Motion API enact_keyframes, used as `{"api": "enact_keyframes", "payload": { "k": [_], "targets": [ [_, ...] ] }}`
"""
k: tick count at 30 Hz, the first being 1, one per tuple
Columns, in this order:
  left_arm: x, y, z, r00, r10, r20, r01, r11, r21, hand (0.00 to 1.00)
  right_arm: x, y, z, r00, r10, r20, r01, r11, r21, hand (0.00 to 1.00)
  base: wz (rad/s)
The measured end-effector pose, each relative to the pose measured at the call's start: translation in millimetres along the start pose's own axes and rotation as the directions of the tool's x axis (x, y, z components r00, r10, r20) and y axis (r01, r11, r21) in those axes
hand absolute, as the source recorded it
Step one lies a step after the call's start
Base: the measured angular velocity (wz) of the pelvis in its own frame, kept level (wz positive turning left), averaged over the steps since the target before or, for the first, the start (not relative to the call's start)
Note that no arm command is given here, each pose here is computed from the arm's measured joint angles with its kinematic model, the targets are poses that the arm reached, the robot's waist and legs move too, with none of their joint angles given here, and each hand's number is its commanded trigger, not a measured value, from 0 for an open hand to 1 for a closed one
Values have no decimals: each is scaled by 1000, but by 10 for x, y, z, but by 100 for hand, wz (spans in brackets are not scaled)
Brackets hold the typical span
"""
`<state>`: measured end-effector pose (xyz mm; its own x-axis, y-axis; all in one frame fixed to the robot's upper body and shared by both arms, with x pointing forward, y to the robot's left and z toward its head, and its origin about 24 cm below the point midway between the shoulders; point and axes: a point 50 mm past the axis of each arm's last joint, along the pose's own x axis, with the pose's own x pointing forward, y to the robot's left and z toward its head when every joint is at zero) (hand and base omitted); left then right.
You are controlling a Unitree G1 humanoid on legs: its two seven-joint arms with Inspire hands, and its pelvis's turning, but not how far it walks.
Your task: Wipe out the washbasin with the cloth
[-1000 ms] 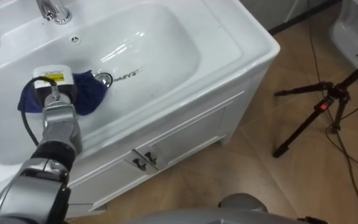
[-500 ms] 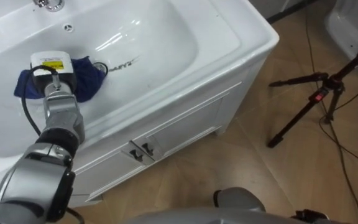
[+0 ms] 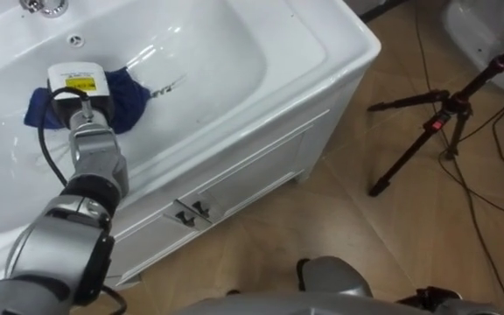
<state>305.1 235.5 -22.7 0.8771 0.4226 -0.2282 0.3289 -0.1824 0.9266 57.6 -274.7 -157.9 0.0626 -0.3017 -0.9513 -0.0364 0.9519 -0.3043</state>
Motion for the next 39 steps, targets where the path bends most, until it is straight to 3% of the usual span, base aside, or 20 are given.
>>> {"api": "enact_keyframes", "payload": {
  "k": [4, 11, 18, 27, 39],
  "targets": [
    [-8, 6, 37, 1000, -1, 3, 1, 999, -33, 100, 0, 1, -11, 1000, -2, -17, 2, 1000, -12, 0, 6],
    [-30, 46, 121, 1000, 21, 8, -21, 1000, 19, 100, -3, 8, -74, 996, -8, -86, 3, 998, -59, 0, 1],
    [-76, 183, 390, 997, 19, 70, -20, 1000, 6, 100, -8, 20, -107, 991, 17, -131, -27, 997, -76, 0, 4],
    [-104, 163, 430, 998, -28, 63, 24, 998, 62, 100, -12, -4, -71, 992, 11, -130, -21, 997, -73, 0, -2],
    [-120, 181, 507, 995, -46, 88, 41, 998, 55, 100, -16, -67, -77, 990, -3, -139, -7, 997, -77, 0, 1]
  ]
}}
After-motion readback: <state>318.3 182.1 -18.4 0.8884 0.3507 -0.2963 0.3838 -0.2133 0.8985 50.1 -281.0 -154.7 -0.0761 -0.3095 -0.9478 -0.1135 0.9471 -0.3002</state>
